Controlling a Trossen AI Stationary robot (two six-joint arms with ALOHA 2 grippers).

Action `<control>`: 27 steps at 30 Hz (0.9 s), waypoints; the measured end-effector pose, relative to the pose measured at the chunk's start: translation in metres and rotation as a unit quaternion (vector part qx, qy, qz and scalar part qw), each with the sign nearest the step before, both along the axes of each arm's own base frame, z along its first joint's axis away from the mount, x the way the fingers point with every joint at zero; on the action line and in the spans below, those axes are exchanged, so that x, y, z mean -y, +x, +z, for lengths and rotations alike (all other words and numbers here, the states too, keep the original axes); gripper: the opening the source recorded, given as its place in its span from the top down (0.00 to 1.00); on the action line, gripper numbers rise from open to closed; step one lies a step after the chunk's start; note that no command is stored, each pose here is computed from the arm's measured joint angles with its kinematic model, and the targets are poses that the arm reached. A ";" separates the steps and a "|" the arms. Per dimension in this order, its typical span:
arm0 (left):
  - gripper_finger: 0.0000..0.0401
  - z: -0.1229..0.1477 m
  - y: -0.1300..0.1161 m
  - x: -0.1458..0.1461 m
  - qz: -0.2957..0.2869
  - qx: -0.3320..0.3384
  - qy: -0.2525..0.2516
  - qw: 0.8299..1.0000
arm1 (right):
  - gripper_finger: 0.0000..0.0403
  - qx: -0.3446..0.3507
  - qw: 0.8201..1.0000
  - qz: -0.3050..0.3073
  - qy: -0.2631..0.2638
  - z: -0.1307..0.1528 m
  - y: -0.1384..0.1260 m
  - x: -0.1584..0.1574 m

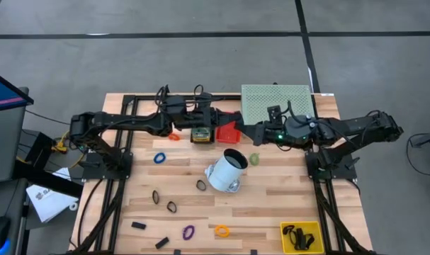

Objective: Pick & Place Office Desk Supplies
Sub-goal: Put the black rubber band into the yellow bin

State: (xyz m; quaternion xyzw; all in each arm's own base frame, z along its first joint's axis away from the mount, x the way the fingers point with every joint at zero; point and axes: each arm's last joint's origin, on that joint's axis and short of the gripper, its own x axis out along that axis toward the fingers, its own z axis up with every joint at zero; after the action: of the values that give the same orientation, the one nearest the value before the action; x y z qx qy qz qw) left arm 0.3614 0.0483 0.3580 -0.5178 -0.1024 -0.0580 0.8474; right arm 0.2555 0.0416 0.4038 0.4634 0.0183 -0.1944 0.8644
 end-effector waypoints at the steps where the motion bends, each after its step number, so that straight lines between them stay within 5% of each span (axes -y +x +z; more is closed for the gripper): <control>1: 0.95 0.002 -0.002 -0.001 0.002 0.002 0.004 1.000 | 0.99 -0.002 1.000 -0.003 -0.001 0.000 0.000 -0.001; 15: 0.77 0.053 -0.062 -0.030 0.092 0.026 0.118 0.988 | 1.00 -0.136 0.990 0.015 0.041 -0.027 -0.022 -0.021; 27: 0.77 0.070 -0.117 -0.038 0.147 -0.061 0.178 0.971 | 1.00 -0.281 0.939 0.006 0.199 -0.061 -0.086 -0.091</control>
State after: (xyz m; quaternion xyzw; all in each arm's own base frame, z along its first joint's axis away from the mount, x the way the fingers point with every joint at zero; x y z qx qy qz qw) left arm 0.2448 0.0866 0.4281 -0.3402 -0.1136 0.0818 0.9299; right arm 0.1697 0.1326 0.3432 0.5527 0.3015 -0.3035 0.7152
